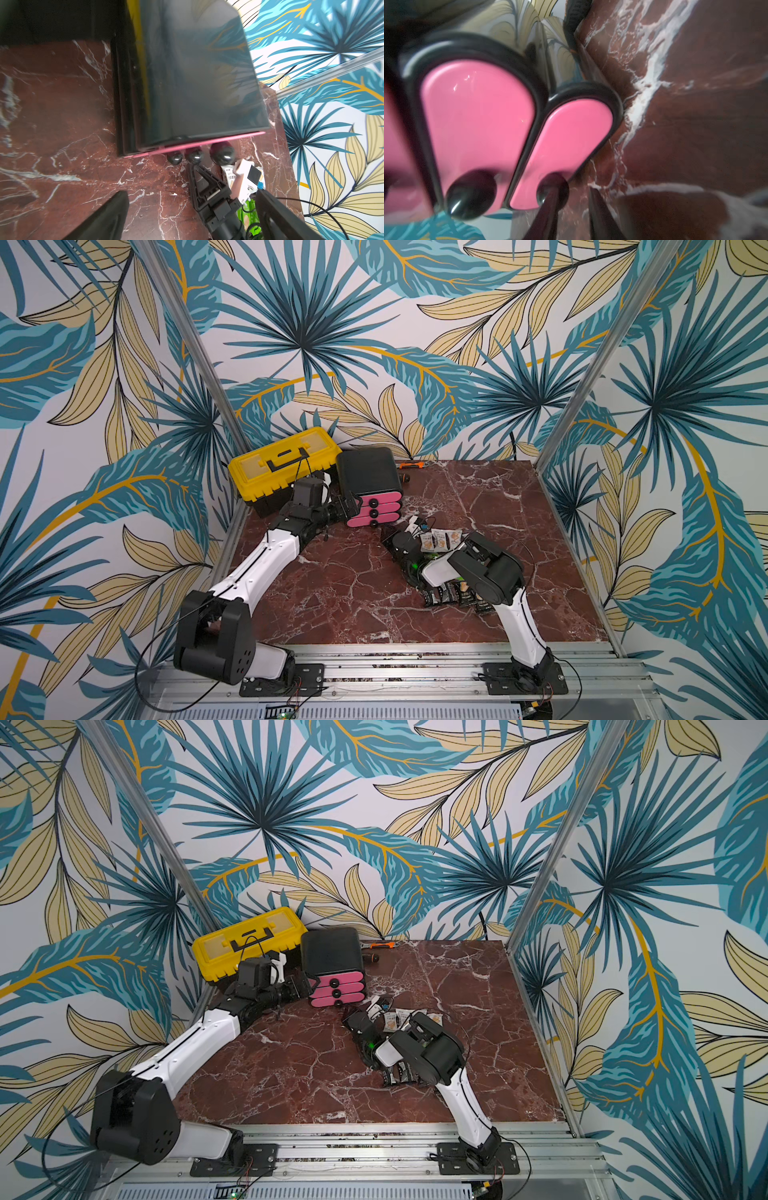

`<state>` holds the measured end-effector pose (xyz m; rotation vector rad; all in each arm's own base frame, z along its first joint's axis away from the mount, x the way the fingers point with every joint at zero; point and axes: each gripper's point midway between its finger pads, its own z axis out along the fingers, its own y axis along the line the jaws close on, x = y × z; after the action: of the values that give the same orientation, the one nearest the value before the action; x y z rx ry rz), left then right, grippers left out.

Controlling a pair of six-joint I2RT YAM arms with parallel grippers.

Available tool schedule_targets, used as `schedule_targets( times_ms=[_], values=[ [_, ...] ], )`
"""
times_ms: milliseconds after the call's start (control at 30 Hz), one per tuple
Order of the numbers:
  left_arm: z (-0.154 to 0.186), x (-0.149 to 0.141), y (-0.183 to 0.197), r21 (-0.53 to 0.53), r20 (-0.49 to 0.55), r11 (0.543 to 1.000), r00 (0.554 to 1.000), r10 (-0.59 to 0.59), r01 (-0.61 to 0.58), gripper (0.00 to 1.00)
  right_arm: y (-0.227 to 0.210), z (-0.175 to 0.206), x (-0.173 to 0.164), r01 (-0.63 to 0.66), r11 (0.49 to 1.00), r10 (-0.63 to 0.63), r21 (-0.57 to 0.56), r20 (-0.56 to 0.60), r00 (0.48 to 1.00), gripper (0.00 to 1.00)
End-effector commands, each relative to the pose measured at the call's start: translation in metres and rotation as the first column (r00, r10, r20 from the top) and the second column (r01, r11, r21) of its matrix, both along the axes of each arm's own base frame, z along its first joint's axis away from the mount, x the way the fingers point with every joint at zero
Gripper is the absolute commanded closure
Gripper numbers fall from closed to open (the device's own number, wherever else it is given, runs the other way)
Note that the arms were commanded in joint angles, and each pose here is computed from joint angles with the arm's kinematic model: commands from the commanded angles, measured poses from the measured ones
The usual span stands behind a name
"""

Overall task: Take the cookies out of the drawer
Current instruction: Reset both arms

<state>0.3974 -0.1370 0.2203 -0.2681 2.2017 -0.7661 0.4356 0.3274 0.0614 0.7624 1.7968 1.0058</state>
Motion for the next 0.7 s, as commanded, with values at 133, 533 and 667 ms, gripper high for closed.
schedule_targets(
  times_ms=[133, 533, 667],
  values=[
    [0.035, -0.038, 0.036, 0.182, 0.24, 0.974, 0.967, 0.087, -0.133, 0.0, -0.028, 0.097, -0.025, 0.009, 0.972, 0.03, -0.233, 0.166, 0.986, 0.12],
    [0.008, -0.079, 0.115, 0.376, 0.625, 0.762, 0.751, 0.212, -0.527, 0.0, -0.179, 0.165, -0.078, 0.223, 0.337, -0.226, -0.914, 0.152, 0.962, 0.01],
    [-0.007, -0.082, 0.145, 0.413, 0.675, 0.646, 0.692, 0.256, -0.641, 0.0, -0.245, 0.166, -0.091, 0.224, 0.071, -0.371, -0.972, 0.183, 0.911, 0.01]
  ],
)
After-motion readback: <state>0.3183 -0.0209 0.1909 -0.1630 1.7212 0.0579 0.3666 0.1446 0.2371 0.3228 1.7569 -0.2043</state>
